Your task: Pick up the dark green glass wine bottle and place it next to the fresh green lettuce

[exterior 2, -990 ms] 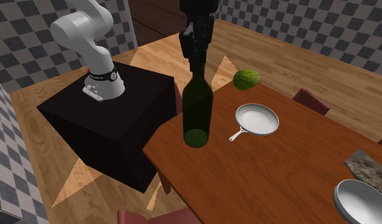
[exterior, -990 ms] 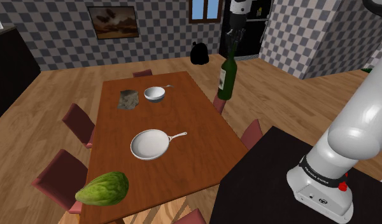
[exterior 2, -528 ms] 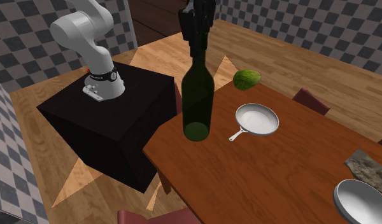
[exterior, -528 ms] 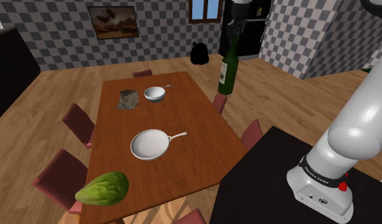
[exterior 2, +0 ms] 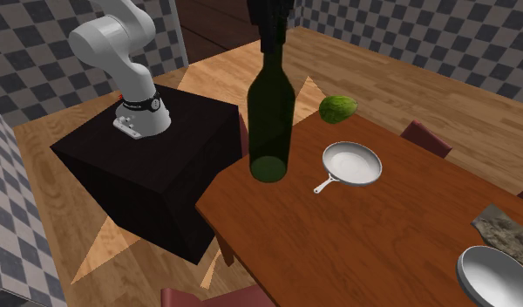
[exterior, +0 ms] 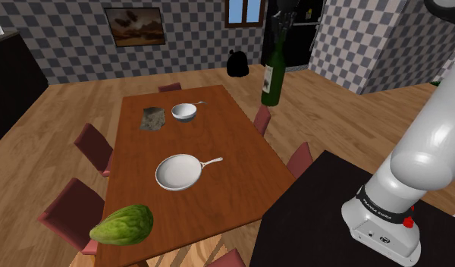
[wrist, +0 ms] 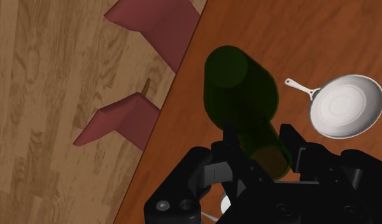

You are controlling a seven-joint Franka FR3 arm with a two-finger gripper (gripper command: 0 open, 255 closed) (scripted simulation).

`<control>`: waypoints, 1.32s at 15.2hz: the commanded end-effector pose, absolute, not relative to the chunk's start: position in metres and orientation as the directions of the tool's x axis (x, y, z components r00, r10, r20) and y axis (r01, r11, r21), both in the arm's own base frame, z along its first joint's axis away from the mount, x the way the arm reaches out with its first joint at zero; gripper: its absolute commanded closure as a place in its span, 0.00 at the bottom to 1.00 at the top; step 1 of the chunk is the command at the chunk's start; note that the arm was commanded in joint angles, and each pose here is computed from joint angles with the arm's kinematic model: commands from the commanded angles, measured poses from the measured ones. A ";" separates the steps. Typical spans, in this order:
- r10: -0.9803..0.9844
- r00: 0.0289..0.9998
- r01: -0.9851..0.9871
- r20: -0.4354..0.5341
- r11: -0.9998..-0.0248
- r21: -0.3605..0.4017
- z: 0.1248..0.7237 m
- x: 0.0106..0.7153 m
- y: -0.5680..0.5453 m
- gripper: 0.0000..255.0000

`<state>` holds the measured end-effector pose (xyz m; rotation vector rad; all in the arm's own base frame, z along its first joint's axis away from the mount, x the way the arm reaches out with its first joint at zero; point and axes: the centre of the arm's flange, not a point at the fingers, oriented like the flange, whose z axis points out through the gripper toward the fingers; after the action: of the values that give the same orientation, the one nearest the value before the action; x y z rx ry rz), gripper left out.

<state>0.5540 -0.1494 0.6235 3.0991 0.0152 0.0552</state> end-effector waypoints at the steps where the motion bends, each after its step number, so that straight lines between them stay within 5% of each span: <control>1: 0.011 0.999 0.009 0.036 -0.999 0.042 0.635 0.554 -0.151 1.00; 20: 0.011 0.999 0.009 0.036 -0.999 0.042 0.562 0.561 0.074 1.00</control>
<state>0.5644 0.0635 0.5683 3.0991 0.0176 0.0543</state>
